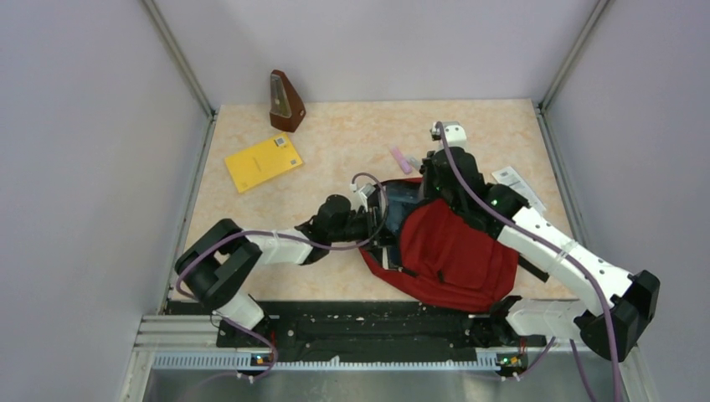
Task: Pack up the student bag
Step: Place the book in the student bag, then move the book to the center of the board.
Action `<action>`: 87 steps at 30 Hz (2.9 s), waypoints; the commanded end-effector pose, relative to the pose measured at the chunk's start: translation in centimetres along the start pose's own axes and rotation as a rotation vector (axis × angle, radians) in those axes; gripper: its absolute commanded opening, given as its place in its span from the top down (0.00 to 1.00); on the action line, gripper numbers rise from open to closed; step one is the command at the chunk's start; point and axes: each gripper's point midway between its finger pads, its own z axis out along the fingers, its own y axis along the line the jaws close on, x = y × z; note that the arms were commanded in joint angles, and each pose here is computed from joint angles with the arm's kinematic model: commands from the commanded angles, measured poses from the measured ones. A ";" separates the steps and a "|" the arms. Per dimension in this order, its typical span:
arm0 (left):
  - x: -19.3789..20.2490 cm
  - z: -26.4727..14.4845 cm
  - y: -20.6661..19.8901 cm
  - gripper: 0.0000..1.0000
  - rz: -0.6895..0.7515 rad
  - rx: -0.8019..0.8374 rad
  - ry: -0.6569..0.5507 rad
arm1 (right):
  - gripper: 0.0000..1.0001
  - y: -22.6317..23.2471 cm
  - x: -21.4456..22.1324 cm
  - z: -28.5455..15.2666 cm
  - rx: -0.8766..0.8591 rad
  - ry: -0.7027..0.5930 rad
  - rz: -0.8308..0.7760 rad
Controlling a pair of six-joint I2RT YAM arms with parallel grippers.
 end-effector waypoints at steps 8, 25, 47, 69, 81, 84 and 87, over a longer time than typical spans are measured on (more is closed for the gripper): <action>-3.7 6.4 -7.4 1.00 0.128 0.373 -0.029 | 1.00 4.0 -3.3 0.6 -0.169 -0.080 0.055; -3.7 7.4 -0.2 0.20 0.215 0.042 -0.074 | 1.00 2.3 -2.9 0.0 -0.110 -0.094 0.047; -10.1 -7.2 1.2 0.06 0.438 -0.478 -0.480 | 0.98 -5.8 4.3 -1.8 0.188 -0.050 0.087; -21.9 -28.4 10.8 0.02 0.058 -0.852 -0.834 | 0.01 3.0 -7.4 -0.9 -0.127 -0.153 -0.039; -25.3 -35.1 18.9 0.03 -0.177 -0.970 -0.943 | 0.03 15.5 -6.2 13.1 -0.427 -0.067 -0.039; -25.9 -35.5 20.8 0.04 -0.224 -1.002 -0.934 | 0.07 18.3 -4.5 17.2 -0.493 -0.011 -0.025; -26.3 -35.8 22.6 0.04 -0.262 -1.036 -0.928 | 0.08 20.6 -3.4 20.3 -0.552 0.017 -0.004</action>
